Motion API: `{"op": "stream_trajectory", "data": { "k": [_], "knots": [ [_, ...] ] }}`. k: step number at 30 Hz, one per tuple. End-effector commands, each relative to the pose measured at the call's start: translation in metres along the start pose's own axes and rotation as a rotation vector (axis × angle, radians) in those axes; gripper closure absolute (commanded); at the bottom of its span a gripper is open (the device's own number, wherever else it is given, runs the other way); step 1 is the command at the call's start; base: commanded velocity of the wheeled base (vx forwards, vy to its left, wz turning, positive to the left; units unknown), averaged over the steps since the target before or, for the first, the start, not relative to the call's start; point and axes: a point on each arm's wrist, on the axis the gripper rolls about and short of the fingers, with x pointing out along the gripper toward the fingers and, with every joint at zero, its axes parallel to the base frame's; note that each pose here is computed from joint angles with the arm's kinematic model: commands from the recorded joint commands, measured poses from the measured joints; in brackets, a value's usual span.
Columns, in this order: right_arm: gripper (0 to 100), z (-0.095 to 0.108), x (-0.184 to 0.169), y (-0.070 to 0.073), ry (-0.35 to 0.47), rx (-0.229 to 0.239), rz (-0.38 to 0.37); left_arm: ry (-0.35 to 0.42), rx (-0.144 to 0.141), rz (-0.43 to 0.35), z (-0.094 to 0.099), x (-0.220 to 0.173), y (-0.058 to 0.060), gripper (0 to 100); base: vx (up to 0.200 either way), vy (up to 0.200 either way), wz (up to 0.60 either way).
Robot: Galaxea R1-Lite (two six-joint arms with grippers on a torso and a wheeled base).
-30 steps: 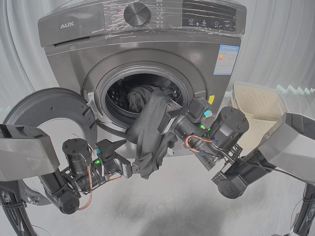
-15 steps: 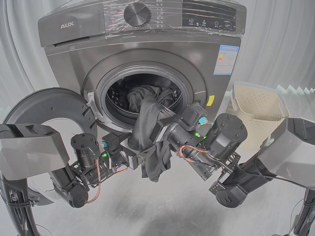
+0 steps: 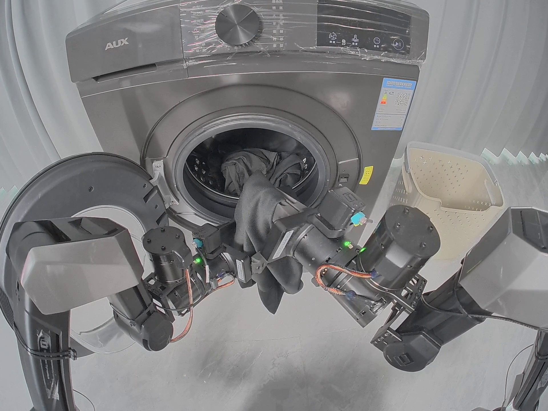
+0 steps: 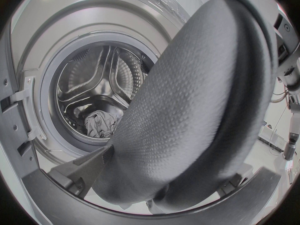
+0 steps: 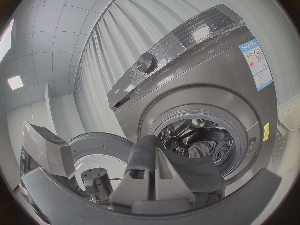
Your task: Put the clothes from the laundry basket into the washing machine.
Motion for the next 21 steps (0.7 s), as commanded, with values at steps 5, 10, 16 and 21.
{"op": "stream_trajectory", "data": {
  "k": [5, 10, 16, 21],
  "knots": [
    [100, 0.001, -0.003, 0.001, 0.003, 0.004, 0.001, 0.001, -0.001, 0.024, -0.01, 0.01, 0.002, 100, 0.0, 0.0, 0.0],
    [100, -0.002, -0.017, -0.008, 0.054, 0.002, -0.013, -0.027, 0.001, 0.042, -0.001, 0.01, 0.01, 100, 0.0, 0.0, 0.0],
    [100, -0.021, -0.037, -0.025, 0.167, -0.021, -0.063, -0.081, -0.02, 0.048, 0.023, 0.002, 0.011, 100, 0.0, 0.0, 0.0],
    [100, -0.027, -0.04, -0.028, 0.189, -0.023, -0.08, -0.086, -0.024, 0.034, 0.036, -0.012, 0.004, 100, 0.0, 0.0, 0.0]
  ]
}}
